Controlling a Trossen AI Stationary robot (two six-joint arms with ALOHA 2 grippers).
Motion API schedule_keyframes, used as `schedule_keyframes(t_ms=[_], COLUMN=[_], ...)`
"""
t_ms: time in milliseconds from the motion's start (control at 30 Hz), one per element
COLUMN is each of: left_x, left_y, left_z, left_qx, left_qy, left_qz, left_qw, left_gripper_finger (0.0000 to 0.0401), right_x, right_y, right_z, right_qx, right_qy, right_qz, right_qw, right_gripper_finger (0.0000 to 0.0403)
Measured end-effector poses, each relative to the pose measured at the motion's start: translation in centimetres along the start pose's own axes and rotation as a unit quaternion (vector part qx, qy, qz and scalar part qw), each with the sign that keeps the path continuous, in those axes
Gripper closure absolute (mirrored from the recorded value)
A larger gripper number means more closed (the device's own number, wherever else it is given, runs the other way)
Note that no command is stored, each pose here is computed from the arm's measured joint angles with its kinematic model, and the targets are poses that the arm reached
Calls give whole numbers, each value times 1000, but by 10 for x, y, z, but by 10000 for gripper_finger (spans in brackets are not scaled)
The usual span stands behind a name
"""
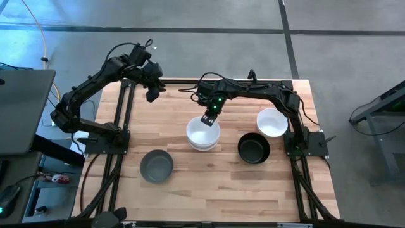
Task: Nest bowls inside each other
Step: Stack the white bowl on top of the white bowl, then stack the dark gray bowl on top of the white bowl
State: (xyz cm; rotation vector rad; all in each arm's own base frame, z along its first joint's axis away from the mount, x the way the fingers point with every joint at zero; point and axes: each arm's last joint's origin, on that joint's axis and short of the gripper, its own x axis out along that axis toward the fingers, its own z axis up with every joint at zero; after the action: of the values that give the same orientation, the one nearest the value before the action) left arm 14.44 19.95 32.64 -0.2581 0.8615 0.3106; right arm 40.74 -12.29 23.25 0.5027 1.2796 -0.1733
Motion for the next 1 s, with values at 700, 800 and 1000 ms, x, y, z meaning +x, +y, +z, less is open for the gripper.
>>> schedule_keyframes(t_ms=[700, 800, 1000], left_x=[0, 3, 17], left_y=[-14, -24, -60], left_z=[-15, -14, -5], left_qx=[26, 16, 48], left_qy=[84, 98, 122], left_qz=[-53, -68, -101], left_qw=[995, 993, 986], left_gripper_finger=[297, 297, 297], right_x=[-103, -135, -193], right_y=[-39, -44, -46], right_z=[-9, -13, -32], right_qx=[-179, -214, -263], right_qy=[-141, -208, -313], right_qz=[10, 3, -9], right_qw=[974, 954, 913], right_gripper_finger=[238, 237, 237])
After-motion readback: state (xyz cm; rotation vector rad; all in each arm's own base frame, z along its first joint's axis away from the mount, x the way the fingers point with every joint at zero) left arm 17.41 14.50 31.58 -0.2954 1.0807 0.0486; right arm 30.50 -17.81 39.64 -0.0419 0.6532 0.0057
